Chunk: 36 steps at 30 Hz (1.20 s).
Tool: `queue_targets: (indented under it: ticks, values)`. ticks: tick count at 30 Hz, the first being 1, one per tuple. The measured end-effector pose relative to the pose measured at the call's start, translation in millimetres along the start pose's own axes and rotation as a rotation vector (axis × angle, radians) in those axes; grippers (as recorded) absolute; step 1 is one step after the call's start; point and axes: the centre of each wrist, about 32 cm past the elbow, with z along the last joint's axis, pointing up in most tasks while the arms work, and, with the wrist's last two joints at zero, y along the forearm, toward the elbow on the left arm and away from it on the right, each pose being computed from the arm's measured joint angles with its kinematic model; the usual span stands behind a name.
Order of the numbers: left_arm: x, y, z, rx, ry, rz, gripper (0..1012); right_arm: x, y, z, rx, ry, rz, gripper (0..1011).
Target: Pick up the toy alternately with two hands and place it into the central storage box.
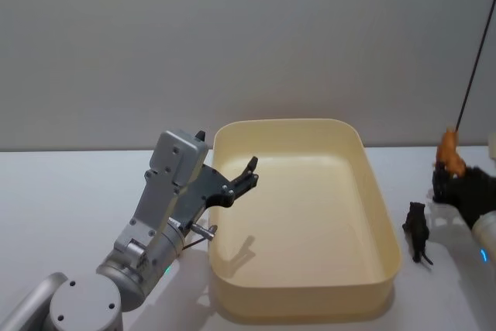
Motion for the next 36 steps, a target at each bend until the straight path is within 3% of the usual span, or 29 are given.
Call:
queue_targets:
  ticks: [9,17,29,36]
  values:
    - [0.0,0.0,0.0,0.0,0.0,0.0,1001,-3.1,0.2,26.4,0.126,-0.022,0.067,281]
    - [0.0,0.0,0.0,0.0,0.0,0.0,1001,-9.9,2.4,51.1,0.196,-0.024,0.163,281]
    - [0.0,0.0,0.0,0.0,0.0,0.0,1001,-25.9,10.7,82.9,0.212,-0.007,0.331,281]
    - [0.0,0.0,0.0,0.0,0.0,0.0,1001,-39.0,20.6,98.8,0.171,0.004,0.44,281]
